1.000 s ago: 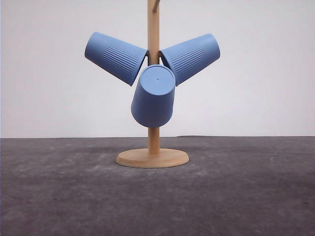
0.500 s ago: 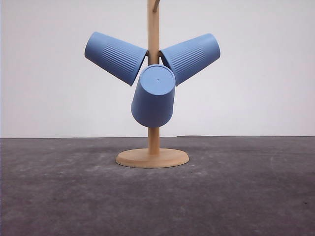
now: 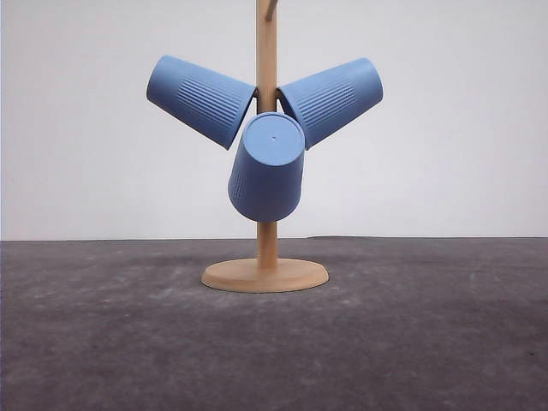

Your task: Place three cups

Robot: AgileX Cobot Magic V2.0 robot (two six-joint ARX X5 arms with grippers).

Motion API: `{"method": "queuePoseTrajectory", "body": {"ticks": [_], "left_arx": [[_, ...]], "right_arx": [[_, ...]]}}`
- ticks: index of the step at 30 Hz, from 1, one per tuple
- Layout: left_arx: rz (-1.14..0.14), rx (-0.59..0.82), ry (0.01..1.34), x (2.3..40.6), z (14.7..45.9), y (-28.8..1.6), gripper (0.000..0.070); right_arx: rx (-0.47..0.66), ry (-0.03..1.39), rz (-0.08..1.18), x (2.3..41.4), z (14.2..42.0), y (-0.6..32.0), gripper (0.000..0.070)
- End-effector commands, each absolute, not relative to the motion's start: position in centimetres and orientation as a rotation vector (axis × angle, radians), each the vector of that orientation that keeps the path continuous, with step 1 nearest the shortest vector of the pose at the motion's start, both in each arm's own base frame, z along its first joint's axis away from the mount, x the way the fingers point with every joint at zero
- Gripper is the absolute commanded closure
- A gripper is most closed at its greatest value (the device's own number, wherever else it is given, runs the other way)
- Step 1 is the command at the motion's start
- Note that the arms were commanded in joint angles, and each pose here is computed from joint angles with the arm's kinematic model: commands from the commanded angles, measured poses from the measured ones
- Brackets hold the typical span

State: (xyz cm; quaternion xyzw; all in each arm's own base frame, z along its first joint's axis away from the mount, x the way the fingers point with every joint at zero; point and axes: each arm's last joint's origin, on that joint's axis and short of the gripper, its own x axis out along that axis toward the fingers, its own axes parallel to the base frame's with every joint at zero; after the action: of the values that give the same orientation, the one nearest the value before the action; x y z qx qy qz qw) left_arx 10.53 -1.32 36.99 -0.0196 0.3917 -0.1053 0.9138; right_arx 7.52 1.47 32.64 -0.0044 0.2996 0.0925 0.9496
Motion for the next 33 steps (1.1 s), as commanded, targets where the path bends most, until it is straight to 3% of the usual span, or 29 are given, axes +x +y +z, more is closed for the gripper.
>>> {"method": "queuePoseTrajectory", "body": {"ticks": [1,4,7,11,15,19,25,33], "left_arx": [[-0.232,0.003,0.723,10.2,37.0,-1.3,0.0688],[-0.216,-0.039,0.492,10.3,35.1,-1.1,0.0688],[-0.184,-0.149,0.272,10.6,31.2,-0.9,0.0688],[-0.185,-0.215,0.121,10.6,24.7,-0.8,0.0688],[-0.186,-0.230,0.096,10.1,19.6,-0.8,0.0688],[-0.108,-0.220,0.091,9.9,16.7,-0.6,0.0688],[0.019,-0.204,0.073,9.7,15.9,-0.2,0.0688],[0.025,-0.164,0.175,9.6,15.0,-0.1,0.0688]], "right_arx": [[-0.002,0.592,0.189,7.5,33.0,1.5,0.0688],[-0.002,0.592,0.189,7.5,33.0,1.5,0.0688],[-0.001,0.592,0.189,7.5,33.0,1.5,0.0688],[-0.002,0.592,0.189,7.5,33.0,1.5,0.0688],[-0.002,0.592,0.189,7.5,33.0,1.5,0.0688],[-0.002,0.592,0.189,7.5,33.0,1.5,0.0688],[-0.002,0.592,0.189,7.5,33.0,1.5,0.0688],[-0.002,0.592,0.189,7.5,33.0,1.5,0.0688]]}}
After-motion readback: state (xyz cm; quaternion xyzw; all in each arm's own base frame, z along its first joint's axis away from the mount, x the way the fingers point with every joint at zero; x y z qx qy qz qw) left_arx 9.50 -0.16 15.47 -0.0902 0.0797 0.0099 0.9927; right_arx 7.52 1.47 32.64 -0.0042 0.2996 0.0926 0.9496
